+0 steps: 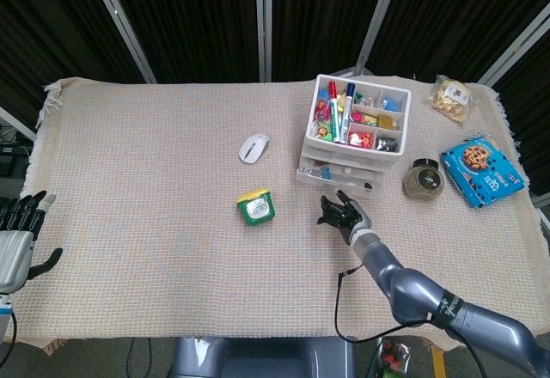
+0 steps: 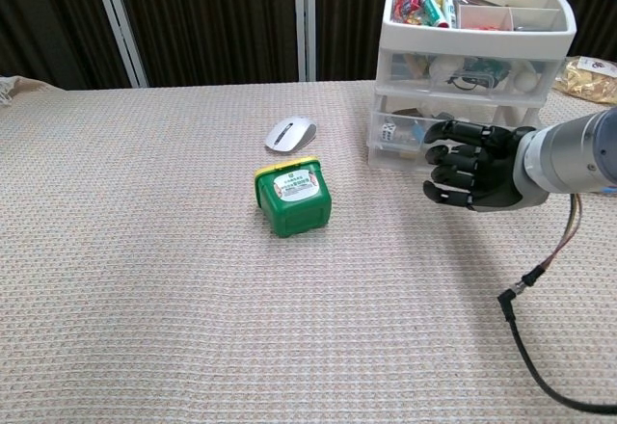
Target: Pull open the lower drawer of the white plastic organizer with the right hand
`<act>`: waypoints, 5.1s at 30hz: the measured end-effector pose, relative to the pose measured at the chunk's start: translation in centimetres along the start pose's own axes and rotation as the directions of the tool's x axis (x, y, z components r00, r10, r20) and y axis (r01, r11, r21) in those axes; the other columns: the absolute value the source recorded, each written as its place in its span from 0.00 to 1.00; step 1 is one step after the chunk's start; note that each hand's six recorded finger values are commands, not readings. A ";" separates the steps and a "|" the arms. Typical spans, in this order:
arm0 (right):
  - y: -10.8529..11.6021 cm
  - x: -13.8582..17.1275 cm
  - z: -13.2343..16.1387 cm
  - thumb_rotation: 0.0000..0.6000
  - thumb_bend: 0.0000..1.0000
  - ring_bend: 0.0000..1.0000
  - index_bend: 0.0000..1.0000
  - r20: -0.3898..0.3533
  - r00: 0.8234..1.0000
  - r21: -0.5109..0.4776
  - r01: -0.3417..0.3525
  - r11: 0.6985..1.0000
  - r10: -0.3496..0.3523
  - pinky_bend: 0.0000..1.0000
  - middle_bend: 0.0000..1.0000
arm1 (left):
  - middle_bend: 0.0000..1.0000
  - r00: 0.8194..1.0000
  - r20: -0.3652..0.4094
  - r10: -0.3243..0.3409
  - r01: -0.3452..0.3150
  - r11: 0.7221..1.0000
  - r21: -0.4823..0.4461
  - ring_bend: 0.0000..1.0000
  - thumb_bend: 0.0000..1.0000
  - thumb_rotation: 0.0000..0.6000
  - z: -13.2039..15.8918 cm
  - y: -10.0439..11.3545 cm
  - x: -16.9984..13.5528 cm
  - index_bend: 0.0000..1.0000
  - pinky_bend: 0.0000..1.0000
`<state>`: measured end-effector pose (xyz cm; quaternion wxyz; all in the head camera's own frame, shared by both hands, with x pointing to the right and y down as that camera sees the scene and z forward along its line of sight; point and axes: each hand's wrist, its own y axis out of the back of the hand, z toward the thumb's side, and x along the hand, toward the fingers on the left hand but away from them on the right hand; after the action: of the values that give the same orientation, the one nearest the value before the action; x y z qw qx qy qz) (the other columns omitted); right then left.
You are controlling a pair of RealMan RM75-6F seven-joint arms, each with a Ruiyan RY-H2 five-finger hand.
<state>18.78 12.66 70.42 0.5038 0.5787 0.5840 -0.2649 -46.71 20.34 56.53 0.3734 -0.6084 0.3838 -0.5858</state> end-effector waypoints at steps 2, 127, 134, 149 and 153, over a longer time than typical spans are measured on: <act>-0.1 0.4 -0.2 1.00 0.45 0.70 0.00 -0.012 1.000 0.014 -0.001 1.000 0.002 0.50 0.63 | 0.00 1.000 0.000 0.000 0.000 1.000 0.000 0.00 0.32 1.00 0.0 0.0 0.0 0.06 0.00; 4.7 4.4 2.5 1.00 0.41 0.92 0.44 -0.469 0.880 0.878 0.474 -0.072 0.073 0.67 0.90 | 0.00 1.000 -0.003 0.002 -0.002 1.000 -0.001 0.00 0.32 1.00 0.1 0.0 0.0 0.06 0.00; 4.8 5.5 1.8 1.00 0.41 0.92 0.46 -0.441 0.894 0.887 0.448 -0.115 0.081 0.67 0.90 | 0.00 1.000 -0.004 0.002 -0.002 1.000 -0.001 0.00 0.32 1.00 0.1 0.0 0.0 0.06 0.00; 4.2 6.6 0.6 1.00 0.41 0.92 0.37 -0.410 0.905 0.896 0.423 -0.134 0.112 0.67 0.89 | 0.00 1.000 -0.005 0.002 -0.002 1.000 -0.001 0.00 0.32 1.00 0.1 0.0 0.0 0.06 0.00; 3.9 6.8 0.6 1.00 0.41 0.92 0.31 -0.414 0.901 0.895 0.429 -0.126 0.125 0.67 0.89 | 0.00 1.000 -0.004 0.002 -0.002 1.000 -0.001 0.00 0.32 1.00 0.1 0.0 0.0 0.06 0.00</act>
<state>23.83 15.65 65.21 -0.2502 0.7198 0.3375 -0.5526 -46.63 20.32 56.53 0.3727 -0.6071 0.3854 -0.5865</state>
